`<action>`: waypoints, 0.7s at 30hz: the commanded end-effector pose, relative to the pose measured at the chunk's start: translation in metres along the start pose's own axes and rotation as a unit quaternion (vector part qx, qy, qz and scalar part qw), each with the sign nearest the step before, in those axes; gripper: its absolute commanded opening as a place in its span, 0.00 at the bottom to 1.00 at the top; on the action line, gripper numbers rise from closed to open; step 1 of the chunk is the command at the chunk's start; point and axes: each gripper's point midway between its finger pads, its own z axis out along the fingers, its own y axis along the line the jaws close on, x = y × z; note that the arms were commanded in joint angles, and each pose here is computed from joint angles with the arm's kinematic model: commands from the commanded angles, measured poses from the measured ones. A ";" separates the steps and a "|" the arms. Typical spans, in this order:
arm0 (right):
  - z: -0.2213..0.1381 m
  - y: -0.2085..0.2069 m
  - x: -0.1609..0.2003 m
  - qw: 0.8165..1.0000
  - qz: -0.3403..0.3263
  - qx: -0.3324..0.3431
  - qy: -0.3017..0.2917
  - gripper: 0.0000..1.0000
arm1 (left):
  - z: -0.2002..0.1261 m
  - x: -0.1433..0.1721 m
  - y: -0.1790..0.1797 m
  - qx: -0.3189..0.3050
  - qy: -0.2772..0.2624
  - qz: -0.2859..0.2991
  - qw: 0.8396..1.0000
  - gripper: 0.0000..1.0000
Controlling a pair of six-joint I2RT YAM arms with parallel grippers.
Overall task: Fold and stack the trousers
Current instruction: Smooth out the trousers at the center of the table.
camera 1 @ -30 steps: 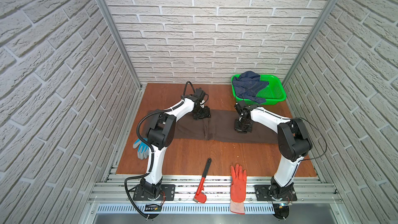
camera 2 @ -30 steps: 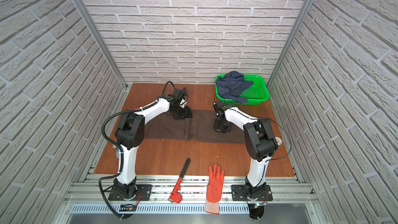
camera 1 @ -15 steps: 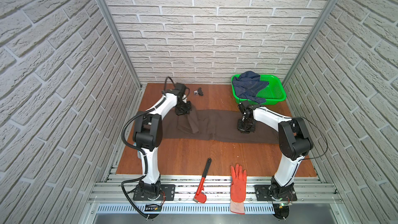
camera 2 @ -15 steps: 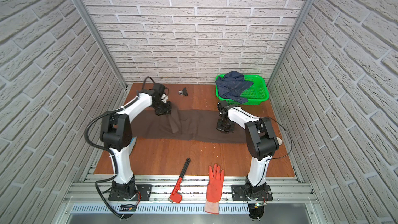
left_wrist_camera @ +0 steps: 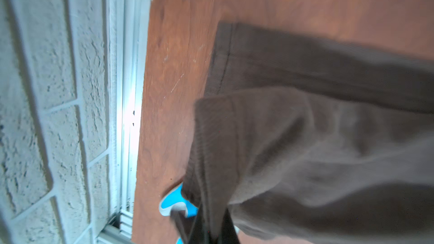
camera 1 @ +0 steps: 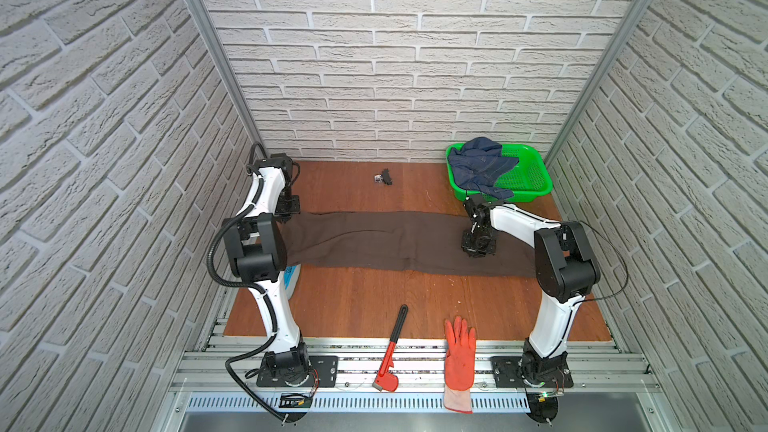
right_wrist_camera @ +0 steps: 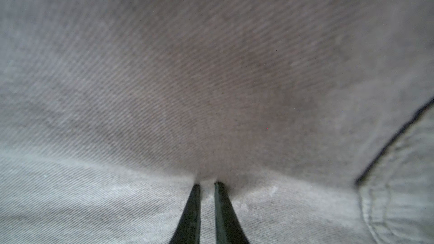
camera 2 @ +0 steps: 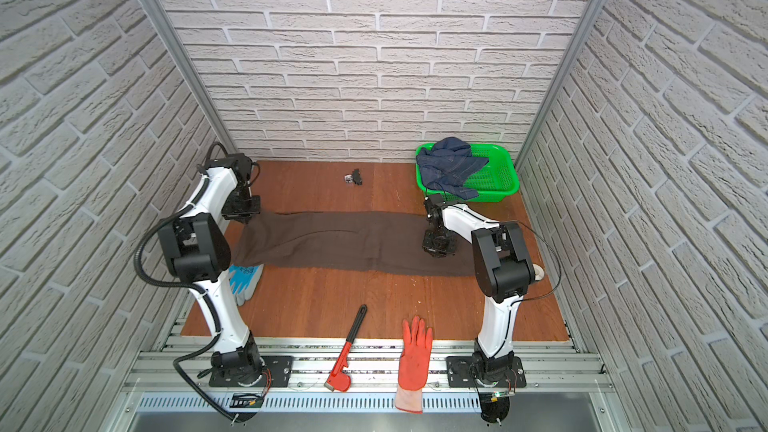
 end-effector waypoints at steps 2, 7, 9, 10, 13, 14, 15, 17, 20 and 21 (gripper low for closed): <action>0.019 -0.031 -0.001 0.998 0.009 0.059 0.012 0.14 | -0.002 -0.001 0.037 -0.084 0.020 0.022 0.996 0.00; 0.018 -0.040 -0.002 0.997 0.014 0.069 0.014 0.14 | 0.011 -0.017 0.039 -0.076 0.018 0.029 0.997 0.11; 0.018 -0.042 -0.003 0.997 0.014 0.071 0.015 0.14 | 0.018 -0.019 0.034 -0.061 0.031 0.033 0.997 0.45; 0.016 -0.043 -0.003 0.997 0.014 0.071 0.014 0.14 | 0.019 -0.019 0.029 -0.042 0.032 0.031 0.998 0.55; 0.011 -0.041 -0.003 0.998 0.014 0.066 0.013 0.14 | 0.012 -0.022 0.016 0.041 0.008 -0.002 0.999 0.69; 0.009 -0.041 -0.003 0.998 0.015 0.063 0.011 0.14 | 0.010 -0.022 0.015 0.070 0.001 -0.018 0.997 0.72; 0.006 -0.040 -0.003 0.998 0.015 0.060 0.009 0.14 | 0.007 -0.022 0.015 0.089 -0.004 -0.030 0.996 0.76; 0.000 -0.038 -0.004 0.998 0.017 0.054 0.004 0.15 | 0.008 -0.019 0.017 0.126 -0.001 -0.050 0.991 0.80; -0.008 -0.035 -0.005 0.999 0.014 0.048 -0.001 0.14 | 0.020 -0.009 0.016 0.169 0.020 -0.067 0.983 0.82; -0.010 -0.033 -0.005 0.999 0.013 0.046 -0.003 0.14 | 0.026 -0.006 0.014 0.180 0.028 -0.072 0.981 0.82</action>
